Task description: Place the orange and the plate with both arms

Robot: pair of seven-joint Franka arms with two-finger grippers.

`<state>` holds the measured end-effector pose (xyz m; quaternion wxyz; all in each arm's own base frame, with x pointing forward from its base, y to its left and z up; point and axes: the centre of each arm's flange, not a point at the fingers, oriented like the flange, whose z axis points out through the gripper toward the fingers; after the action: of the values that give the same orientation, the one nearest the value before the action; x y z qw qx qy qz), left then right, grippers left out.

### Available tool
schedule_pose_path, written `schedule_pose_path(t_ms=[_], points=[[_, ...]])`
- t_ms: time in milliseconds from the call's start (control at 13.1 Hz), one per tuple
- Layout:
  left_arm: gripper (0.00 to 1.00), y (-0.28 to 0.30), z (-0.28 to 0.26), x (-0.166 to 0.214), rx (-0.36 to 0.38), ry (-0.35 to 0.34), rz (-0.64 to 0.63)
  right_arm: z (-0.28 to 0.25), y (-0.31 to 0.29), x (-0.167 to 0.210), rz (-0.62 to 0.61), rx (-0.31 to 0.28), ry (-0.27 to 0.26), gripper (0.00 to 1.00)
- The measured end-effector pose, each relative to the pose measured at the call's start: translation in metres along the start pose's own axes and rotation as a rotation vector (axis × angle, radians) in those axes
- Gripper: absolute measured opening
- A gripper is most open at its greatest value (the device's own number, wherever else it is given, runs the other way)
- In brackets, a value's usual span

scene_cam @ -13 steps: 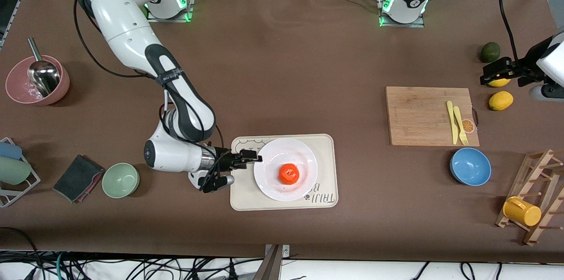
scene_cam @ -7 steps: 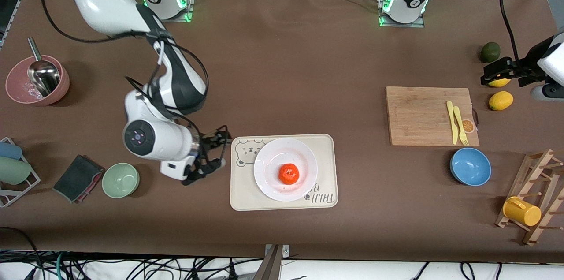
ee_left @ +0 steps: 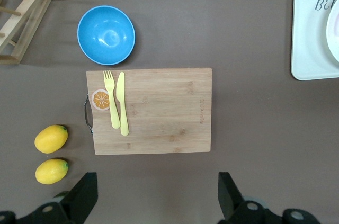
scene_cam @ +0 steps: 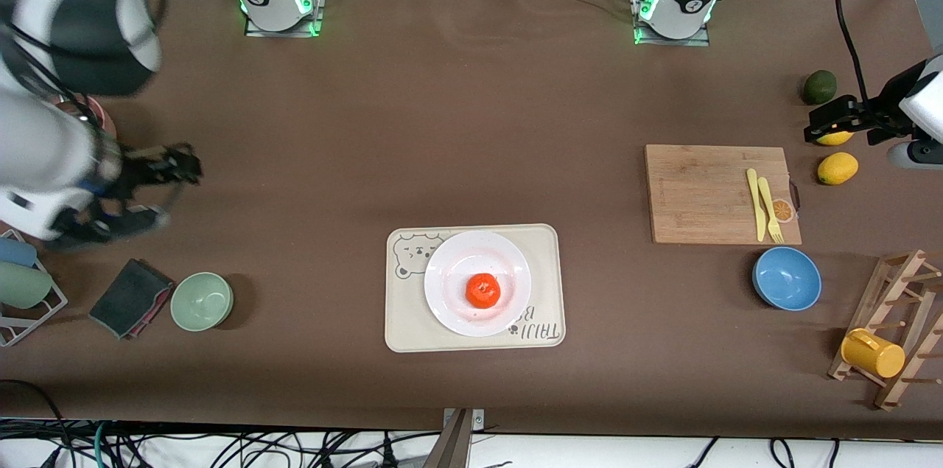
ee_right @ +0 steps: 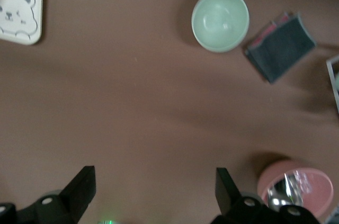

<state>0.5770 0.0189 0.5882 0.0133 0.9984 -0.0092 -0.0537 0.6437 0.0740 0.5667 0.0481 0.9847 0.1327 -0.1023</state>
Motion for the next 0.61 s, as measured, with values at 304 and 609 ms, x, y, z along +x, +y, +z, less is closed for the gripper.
schedule_pose_path(t_ms=[304,609], points=[[1.0,0.0,0.0,0.0,0.0,0.0,0.0,0.016,0.03,-0.066,0.049,0.023,0.046,1.0],[1.0,0.0,0.0,0.0,0.0,0.0,0.0,0.029,0.023,-0.117,0.058,0.028,0.076,1.0]])
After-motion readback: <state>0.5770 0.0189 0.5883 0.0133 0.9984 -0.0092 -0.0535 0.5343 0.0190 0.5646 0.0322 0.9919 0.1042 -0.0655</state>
